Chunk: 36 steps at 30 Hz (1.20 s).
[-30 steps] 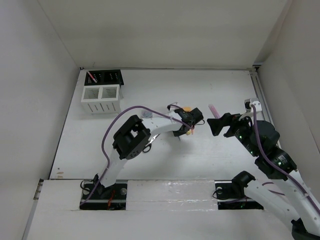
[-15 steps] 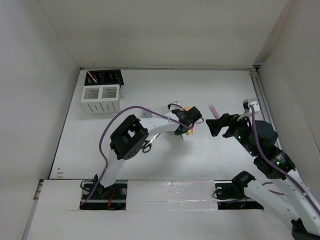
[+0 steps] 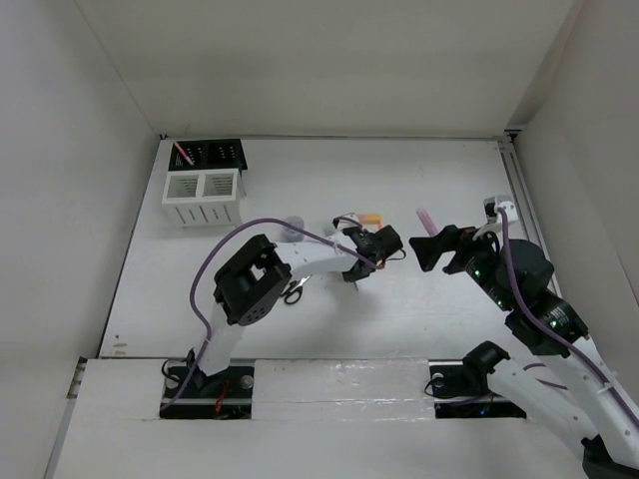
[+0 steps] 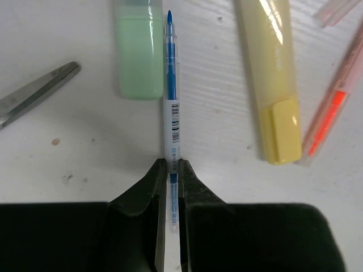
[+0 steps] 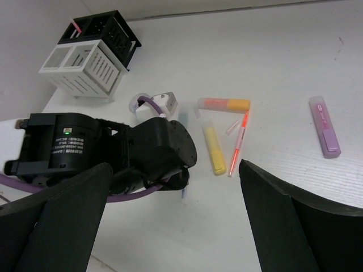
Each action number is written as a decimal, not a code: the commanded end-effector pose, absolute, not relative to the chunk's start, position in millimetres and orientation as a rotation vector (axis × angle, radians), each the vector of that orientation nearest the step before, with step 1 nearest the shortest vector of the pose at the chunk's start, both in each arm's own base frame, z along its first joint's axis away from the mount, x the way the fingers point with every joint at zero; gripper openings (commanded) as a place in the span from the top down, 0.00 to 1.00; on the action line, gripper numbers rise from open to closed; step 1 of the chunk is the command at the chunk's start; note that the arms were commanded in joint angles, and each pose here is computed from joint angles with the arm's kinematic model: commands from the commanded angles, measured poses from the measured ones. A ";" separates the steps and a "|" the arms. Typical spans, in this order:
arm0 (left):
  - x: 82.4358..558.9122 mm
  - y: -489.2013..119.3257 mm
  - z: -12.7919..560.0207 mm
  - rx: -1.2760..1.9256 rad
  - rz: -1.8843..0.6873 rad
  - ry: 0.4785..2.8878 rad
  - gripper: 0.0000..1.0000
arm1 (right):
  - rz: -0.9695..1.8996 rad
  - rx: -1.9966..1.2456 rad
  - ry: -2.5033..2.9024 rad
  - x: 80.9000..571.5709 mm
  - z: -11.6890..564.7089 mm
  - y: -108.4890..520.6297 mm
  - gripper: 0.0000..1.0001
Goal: Sort the stationery into containers
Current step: Grab a piece of stationery with the left arm, then grab a piece of stationery with the right arm
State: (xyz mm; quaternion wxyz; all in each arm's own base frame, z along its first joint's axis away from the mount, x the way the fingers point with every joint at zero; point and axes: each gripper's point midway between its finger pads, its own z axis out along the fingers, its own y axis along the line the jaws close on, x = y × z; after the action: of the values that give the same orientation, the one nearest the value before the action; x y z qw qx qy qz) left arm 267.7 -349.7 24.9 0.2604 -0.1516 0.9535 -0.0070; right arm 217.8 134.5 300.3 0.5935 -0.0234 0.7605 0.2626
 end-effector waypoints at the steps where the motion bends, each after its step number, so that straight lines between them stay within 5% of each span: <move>1: 261.5 -329.2 56.7 -0.439 -0.009 2.541 1.00 | 0.652 -0.050 1.700 220.8 318.0 139.5 0.00; 13: 270.0 -355.0 131.6 -0.282 -0.257 2.411 1.00 | 0.587 -0.011 1.684 237.4 321.9 134.2 0.00; 22: 275.4 -293.5 192.8 -0.253 -0.105 2.232 1.00 | 0.360 0.112 1.902 303.5 263.9 124.9 0.06; 29: 248.9 -254.7 242.1 -0.008 -0.260 2.172 1.00 | 0.390 0.136 1.986 338.4 240.3 160.7 0.10; 36: 225.5 -200.9 260.9 0.100 -0.239 2.105 1.00 | 0.448 -0.047 1.985 368.5 231.5 223.8 0.30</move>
State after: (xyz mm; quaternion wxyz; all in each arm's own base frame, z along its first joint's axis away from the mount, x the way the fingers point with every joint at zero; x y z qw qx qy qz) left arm 231.2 -219.9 269.9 0.4839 -0.0022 0.8647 -0.1350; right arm 342.8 186.2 190.6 0.4752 0.0152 0.8673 0.1473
